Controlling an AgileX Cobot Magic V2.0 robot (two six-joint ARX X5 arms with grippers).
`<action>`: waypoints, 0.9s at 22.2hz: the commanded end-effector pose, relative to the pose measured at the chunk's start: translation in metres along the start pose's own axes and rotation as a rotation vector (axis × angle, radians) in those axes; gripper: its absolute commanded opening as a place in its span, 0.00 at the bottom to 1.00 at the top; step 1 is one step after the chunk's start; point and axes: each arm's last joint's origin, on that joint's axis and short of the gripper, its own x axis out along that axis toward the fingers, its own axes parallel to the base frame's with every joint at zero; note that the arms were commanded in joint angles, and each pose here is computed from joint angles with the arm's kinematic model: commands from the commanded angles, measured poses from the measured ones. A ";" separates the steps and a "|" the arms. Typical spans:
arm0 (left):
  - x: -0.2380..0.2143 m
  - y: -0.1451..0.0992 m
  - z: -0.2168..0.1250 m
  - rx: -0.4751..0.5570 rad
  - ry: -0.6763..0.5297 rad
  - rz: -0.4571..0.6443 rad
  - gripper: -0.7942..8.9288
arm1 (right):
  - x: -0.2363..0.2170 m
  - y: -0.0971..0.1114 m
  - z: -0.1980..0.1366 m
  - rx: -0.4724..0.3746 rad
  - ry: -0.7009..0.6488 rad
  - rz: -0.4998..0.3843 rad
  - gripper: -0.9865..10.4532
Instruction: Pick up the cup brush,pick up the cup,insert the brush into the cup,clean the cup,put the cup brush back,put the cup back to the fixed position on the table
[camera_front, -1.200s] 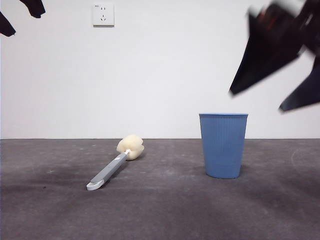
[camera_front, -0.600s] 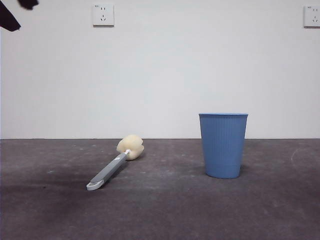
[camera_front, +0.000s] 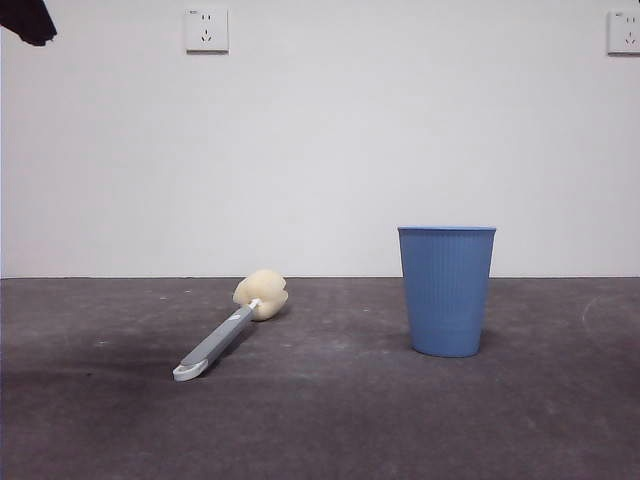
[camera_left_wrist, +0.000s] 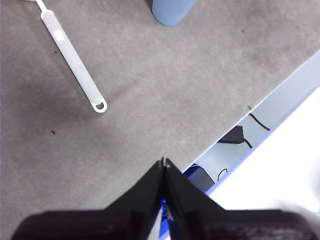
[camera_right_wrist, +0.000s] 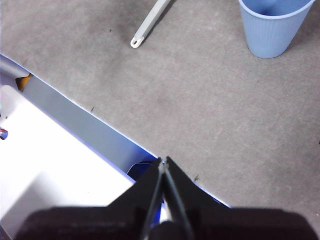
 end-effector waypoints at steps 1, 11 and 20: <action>0.001 0.000 0.000 0.014 -0.005 0.003 0.08 | 0.000 0.000 0.000 0.007 -0.004 0.000 0.09; -0.032 0.012 0.011 0.045 -0.358 0.188 0.08 | 0.000 0.000 0.000 0.008 -0.005 -0.003 0.09; -0.045 0.047 -0.052 0.199 -1.095 0.542 0.08 | -0.001 0.000 0.000 0.007 -0.007 -0.002 0.09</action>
